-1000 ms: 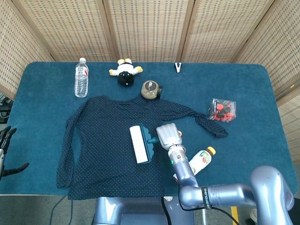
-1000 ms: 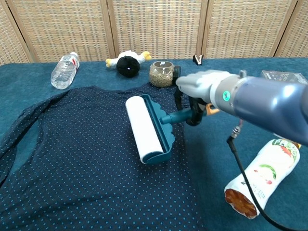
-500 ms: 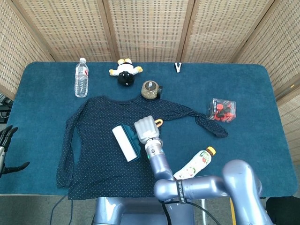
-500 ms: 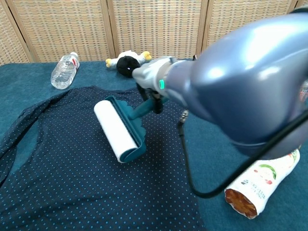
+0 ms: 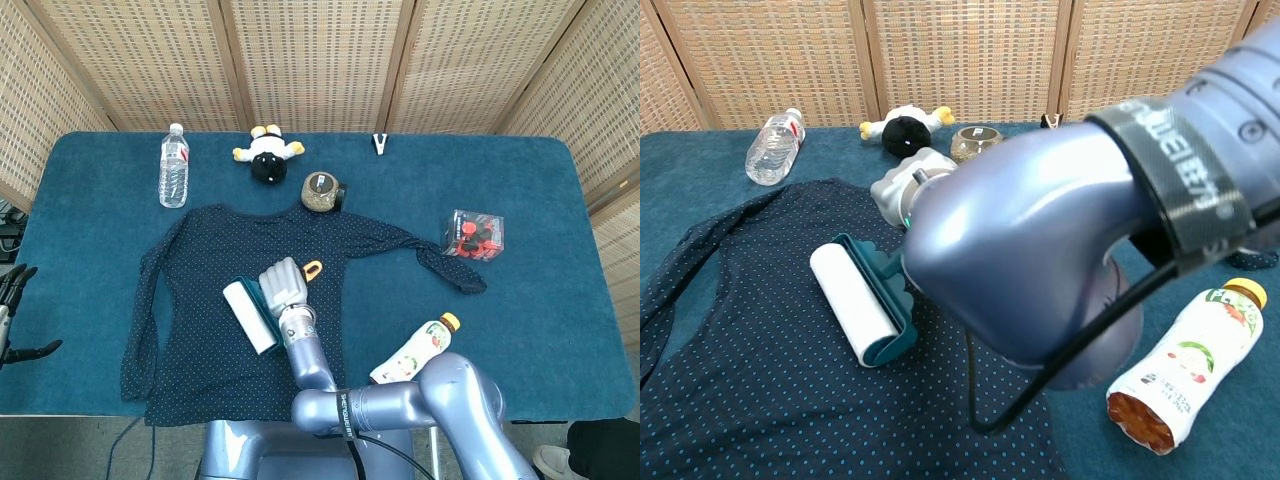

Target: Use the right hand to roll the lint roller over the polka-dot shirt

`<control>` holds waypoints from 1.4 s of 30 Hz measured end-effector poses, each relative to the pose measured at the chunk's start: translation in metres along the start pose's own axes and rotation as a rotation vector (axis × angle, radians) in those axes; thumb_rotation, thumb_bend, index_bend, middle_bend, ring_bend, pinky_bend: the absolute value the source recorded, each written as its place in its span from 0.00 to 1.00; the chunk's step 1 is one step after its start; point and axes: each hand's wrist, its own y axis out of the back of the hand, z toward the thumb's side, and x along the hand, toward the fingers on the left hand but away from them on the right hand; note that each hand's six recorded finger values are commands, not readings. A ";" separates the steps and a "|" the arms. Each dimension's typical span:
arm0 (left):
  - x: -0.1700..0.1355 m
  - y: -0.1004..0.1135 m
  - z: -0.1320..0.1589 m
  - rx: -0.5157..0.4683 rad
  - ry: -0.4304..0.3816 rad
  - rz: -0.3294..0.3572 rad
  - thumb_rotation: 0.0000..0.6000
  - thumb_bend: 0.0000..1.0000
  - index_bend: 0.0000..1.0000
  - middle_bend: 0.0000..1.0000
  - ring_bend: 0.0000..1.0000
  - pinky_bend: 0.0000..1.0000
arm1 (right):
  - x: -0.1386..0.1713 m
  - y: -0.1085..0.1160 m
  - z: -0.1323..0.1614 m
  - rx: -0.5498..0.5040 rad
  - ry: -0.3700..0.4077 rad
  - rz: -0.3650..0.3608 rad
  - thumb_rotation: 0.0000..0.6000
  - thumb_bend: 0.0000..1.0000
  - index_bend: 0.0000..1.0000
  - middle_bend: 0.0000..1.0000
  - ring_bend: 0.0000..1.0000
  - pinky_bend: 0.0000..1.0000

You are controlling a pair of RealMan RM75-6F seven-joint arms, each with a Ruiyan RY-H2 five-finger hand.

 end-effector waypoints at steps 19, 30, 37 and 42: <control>0.001 -0.002 0.003 0.021 0.007 0.006 1.00 0.00 0.00 0.00 0.00 0.00 | -0.023 -0.042 -0.108 0.263 -0.213 -0.013 1.00 0.93 0.75 1.00 1.00 1.00; 0.002 -0.003 0.002 0.020 0.012 0.005 1.00 0.00 0.00 0.00 0.00 0.00 | -0.020 -0.040 -0.097 0.251 -0.191 -0.008 1.00 0.93 0.75 1.00 1.00 1.00; 0.002 -0.003 0.001 0.021 0.011 0.002 1.00 0.00 0.00 0.00 0.00 0.00 | -0.012 -0.028 -0.051 0.251 -0.113 -0.037 1.00 0.93 0.75 1.00 1.00 1.00; 0.003 -0.003 0.000 0.020 0.015 0.001 1.00 0.00 0.00 0.00 0.00 0.00 | -0.005 -0.016 -0.019 0.247 -0.064 -0.064 1.00 0.93 0.75 1.00 1.00 1.00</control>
